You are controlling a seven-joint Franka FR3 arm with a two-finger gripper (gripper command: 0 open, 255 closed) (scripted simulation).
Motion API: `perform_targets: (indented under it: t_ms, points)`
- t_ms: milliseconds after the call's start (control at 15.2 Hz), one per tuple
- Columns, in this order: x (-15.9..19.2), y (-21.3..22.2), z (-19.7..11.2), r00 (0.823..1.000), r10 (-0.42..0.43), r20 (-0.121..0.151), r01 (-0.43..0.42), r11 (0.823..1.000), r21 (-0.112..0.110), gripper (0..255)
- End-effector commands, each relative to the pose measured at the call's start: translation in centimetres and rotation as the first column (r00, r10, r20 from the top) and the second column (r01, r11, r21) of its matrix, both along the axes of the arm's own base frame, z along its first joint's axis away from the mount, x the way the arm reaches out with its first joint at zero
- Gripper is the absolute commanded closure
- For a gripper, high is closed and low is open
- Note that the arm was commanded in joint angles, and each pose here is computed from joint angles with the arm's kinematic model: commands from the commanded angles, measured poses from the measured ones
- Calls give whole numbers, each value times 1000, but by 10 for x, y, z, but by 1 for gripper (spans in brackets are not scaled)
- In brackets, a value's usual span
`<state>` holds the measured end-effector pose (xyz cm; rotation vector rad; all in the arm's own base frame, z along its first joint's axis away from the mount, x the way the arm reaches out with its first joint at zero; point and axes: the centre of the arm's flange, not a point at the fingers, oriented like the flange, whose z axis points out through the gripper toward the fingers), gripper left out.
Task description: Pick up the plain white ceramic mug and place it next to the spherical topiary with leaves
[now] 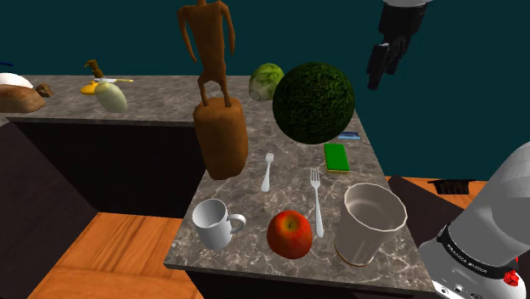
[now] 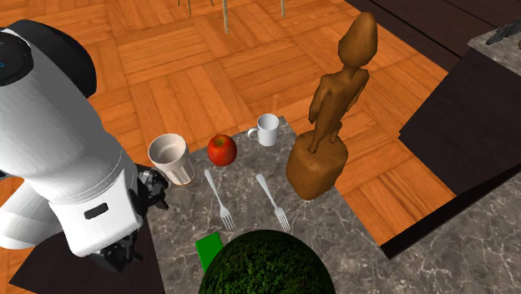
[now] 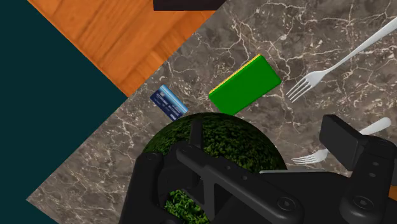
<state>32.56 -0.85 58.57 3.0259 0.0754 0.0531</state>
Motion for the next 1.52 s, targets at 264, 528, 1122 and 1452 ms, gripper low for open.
perform_targets:
  t_ms: [264,528,1122,1452]
  points:
    - [10,44,-24,1000,-5,4,5,1000,13,0]
    - [20,88,-47,1000,-10,8,10,1000,25,0]
    - [44,188,-97,1000,-22,18,21,998,53,0]
    - [58,245,-124,999,-28,23,27,997,69,0]
